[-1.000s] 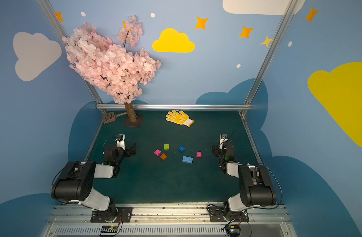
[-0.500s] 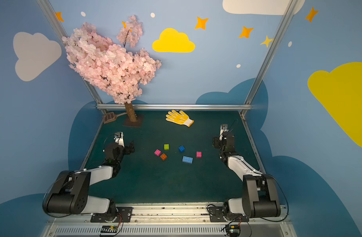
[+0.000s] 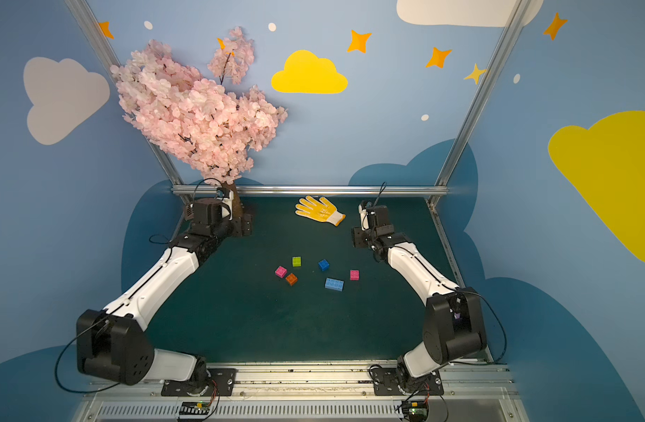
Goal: Assemble the letter y with lego
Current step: Move the lego brick at the center of the board.
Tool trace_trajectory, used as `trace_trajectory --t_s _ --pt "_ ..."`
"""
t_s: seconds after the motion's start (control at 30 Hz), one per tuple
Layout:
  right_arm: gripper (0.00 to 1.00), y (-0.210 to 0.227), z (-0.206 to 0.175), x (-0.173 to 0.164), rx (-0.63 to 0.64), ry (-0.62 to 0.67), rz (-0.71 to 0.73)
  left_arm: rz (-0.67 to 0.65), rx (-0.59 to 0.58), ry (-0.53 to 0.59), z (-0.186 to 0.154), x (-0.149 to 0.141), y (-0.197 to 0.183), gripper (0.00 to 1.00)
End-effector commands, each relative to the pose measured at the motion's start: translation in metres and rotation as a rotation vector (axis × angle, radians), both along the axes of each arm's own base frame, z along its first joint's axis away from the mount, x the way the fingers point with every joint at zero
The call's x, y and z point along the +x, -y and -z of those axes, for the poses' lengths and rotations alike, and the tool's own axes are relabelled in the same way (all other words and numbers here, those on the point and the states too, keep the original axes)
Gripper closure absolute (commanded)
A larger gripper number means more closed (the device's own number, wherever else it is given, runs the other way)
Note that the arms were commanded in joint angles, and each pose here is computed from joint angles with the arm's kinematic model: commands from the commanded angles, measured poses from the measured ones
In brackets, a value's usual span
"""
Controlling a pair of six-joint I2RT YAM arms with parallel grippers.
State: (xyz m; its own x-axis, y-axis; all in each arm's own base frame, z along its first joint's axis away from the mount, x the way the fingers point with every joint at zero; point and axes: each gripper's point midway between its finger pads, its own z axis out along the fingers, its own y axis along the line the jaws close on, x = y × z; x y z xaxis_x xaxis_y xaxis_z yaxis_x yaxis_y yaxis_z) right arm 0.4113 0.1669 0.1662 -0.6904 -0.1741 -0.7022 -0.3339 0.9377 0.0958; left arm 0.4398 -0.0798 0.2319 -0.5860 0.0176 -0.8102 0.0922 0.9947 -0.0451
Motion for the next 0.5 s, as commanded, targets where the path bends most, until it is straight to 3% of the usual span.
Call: trace_trajectory --t_s 0.0,0.27,0.47 --pt "0.39 -0.033 0.020 -0.033 0.017 -0.166 -0.152 0.071 -0.025 -0.356 0.058 -0.040 0.016 0.00" --pt "0.43 -0.077 0.042 -0.051 -0.039 -0.297 -0.284 0.040 -0.124 -0.545 0.075 -0.036 0.030 0.00" --pt "0.50 -0.089 0.062 -0.058 -0.100 -0.377 -0.326 0.128 -0.404 -0.502 0.058 -0.033 0.046 0.00"
